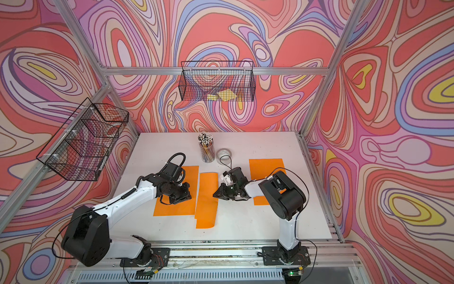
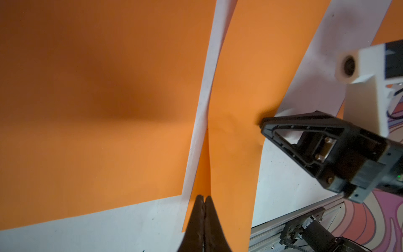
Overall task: Fold the rectangular paper in half along the long edge
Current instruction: Fold the paper at the center of the board.
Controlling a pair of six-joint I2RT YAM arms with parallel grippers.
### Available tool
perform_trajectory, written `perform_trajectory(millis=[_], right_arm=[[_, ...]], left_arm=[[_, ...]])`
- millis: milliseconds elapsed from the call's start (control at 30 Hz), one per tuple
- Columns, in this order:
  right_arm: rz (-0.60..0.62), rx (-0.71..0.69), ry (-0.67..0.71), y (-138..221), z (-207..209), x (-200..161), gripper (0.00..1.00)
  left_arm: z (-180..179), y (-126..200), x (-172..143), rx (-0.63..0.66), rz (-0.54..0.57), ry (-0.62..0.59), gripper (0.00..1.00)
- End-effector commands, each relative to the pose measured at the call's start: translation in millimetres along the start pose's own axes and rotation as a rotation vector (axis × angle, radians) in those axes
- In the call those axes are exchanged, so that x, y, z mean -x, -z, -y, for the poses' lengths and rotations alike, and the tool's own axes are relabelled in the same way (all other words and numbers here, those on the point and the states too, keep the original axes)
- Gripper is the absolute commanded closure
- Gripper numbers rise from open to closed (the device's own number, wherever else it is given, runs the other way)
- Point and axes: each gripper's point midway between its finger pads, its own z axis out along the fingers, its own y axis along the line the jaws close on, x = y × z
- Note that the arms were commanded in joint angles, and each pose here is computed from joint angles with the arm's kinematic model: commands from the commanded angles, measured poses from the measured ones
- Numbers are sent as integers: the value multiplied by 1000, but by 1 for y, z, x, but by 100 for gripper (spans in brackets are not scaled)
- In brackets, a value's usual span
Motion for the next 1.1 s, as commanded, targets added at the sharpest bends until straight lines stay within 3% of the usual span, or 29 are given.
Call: perform_trajectory(millis=[0,133,467,1067], right_arm=[[-32,-55,-33,-7,22,-13,84],[-37,-54,-32,-8,23,-13,84],[-47,-53,-39,-11,25,-14,84],[-52,-57,-43,-11,27,-16,84]], left_arm=[[16,7,23,16,39,-57,96],[24,-7,36,28,23,-70,95],[13,-65,23,90,-113,-76,99],[-15,-95,6,167,-169,-52,100]])
